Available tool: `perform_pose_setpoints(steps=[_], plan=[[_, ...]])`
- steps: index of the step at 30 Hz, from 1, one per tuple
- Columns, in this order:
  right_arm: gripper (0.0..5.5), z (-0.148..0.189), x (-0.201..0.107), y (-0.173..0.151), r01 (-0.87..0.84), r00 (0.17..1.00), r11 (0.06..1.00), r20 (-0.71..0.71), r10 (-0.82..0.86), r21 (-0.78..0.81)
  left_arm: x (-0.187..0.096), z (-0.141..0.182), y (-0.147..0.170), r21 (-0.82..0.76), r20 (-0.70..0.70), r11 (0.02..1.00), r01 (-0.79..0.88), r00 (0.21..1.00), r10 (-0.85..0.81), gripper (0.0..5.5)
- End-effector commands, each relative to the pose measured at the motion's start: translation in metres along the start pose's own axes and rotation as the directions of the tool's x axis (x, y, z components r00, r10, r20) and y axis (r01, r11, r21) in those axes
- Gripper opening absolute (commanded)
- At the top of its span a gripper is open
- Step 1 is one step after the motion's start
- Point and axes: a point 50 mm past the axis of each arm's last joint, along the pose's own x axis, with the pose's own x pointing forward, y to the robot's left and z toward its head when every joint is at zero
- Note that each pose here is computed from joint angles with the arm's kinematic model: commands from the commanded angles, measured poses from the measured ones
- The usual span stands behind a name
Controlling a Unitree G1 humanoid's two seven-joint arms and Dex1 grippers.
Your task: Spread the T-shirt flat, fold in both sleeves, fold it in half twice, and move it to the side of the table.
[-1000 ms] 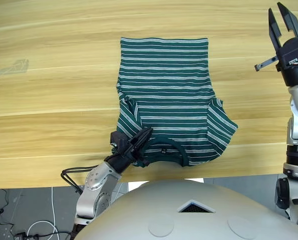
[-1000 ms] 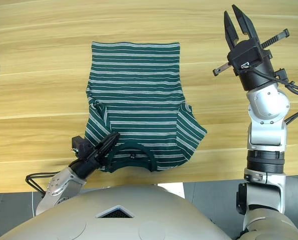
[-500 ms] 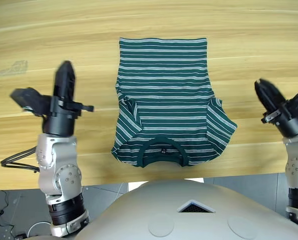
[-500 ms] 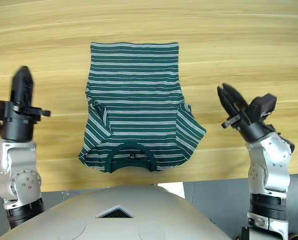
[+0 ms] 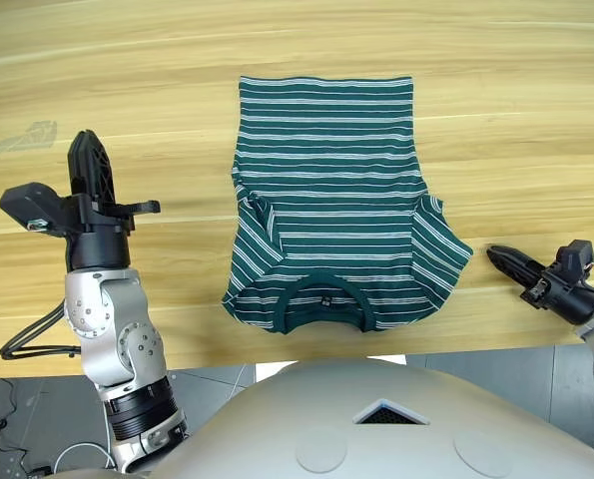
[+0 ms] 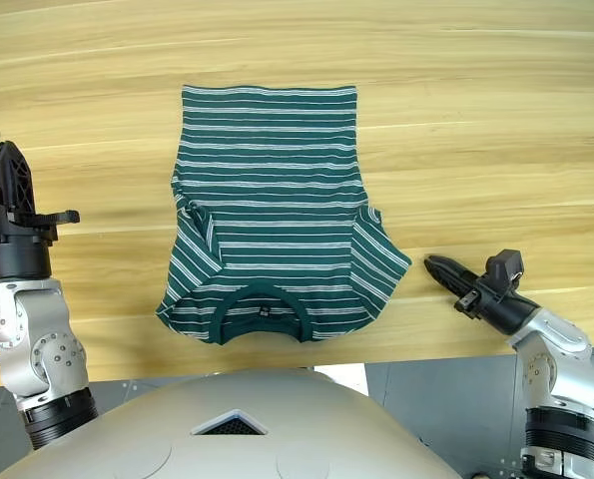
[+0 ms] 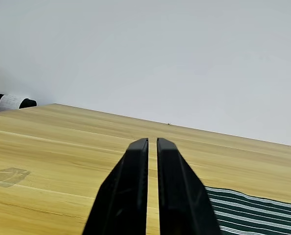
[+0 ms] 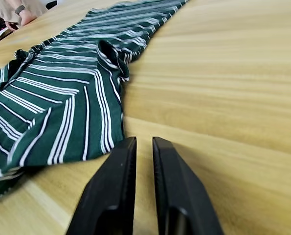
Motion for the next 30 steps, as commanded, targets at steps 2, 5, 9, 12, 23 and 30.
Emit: perform_pose_setpoints(steps=[2, 5, 9, 12, 23, 30], plan=[[0.62, 0.001, 0.012, -0.002, -0.026, 0.999, 0.999, -0.032, 0.025, -0.042, -0.003, -0.009, -0.002, 0.010, -0.044, 1.000, -0.001, 0.999, 0.001, 0.32], [0.74, 0.001, 0.015, 0.002, -0.063, 0.997, 0.997, -0.037, 0.061, -0.040, -0.004, -0.012, -0.001, 0.011, -0.061, 1.000, -0.010, 0.998, 0.011, 0.35], [1.41, 0.004, 0.015, 0.008, -0.095, 0.995, 0.995, -0.024, 0.094, -0.024, -0.004, -0.014, -0.002, 0.006, -0.070, 1.000, -0.005, 0.998, 0.006, 0.35], [1.80, 0.006, 0.017, 0.012, -0.111, 0.993, 0.994, -0.028, 0.110, -0.016, -0.005, -0.015, -0.003, -0.005, -0.076, 1.000, -0.005, 0.997, 0.004, 0.35], [1.73, 0.007, 0.027, 0.011, -0.109, 0.993, 0.994, -0.040, 0.109, 0.002, -0.008, -0.026, -0.012, -0.005, -0.109, 1.000, 0.020, 0.994, -0.020, 0.35], [0.55, -0.002, 0.027, 0.010, -0.109, 0.990, 0.994, -0.085, 0.109, -0.006, -0.007, -0.028, -0.015, 0.006, -0.123, 0.999, 0.038, 0.992, -0.037, 0.35]])
